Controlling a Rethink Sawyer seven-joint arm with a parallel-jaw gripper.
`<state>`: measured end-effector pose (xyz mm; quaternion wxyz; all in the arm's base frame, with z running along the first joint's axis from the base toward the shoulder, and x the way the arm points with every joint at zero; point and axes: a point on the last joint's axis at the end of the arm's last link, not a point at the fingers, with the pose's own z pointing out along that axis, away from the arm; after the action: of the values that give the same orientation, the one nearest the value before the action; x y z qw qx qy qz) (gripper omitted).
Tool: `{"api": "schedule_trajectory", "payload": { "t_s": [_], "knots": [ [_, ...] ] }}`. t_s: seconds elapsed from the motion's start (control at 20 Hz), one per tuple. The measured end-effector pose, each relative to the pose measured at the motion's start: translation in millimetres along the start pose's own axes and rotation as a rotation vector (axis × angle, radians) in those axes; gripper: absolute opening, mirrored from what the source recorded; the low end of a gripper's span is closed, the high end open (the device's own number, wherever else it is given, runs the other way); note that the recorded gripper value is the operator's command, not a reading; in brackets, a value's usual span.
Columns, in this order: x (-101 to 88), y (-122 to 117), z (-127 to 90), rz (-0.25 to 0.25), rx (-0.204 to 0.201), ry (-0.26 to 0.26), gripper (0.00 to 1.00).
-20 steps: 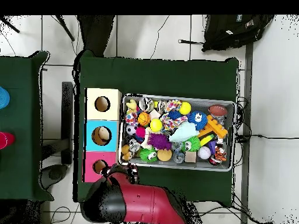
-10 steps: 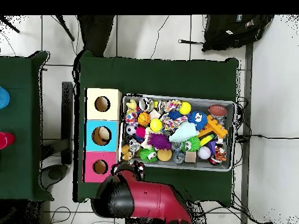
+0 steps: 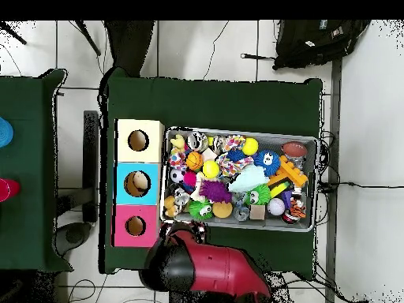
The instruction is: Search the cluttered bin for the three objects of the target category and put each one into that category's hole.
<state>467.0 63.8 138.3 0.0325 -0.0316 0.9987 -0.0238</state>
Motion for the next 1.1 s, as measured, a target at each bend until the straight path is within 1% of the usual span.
{"api": "schedule_trajectory", "payload": {
  "t_s": [0.4, 0.6, 0.75, 1.1],
  "knots": [
    [8.6, -29, 16, 0.042, -0.004, 0.04, 1.0],
    [12.9, -38, 22, 0.05, -0.005, 0.055, 1.0],
    [17.0, -39, 26, 0.042, -0.005, 0.066, 1.0],
    [28.4, -38, 36, 0.0, -0.004, 0.092, 1.0]
  ]
}}
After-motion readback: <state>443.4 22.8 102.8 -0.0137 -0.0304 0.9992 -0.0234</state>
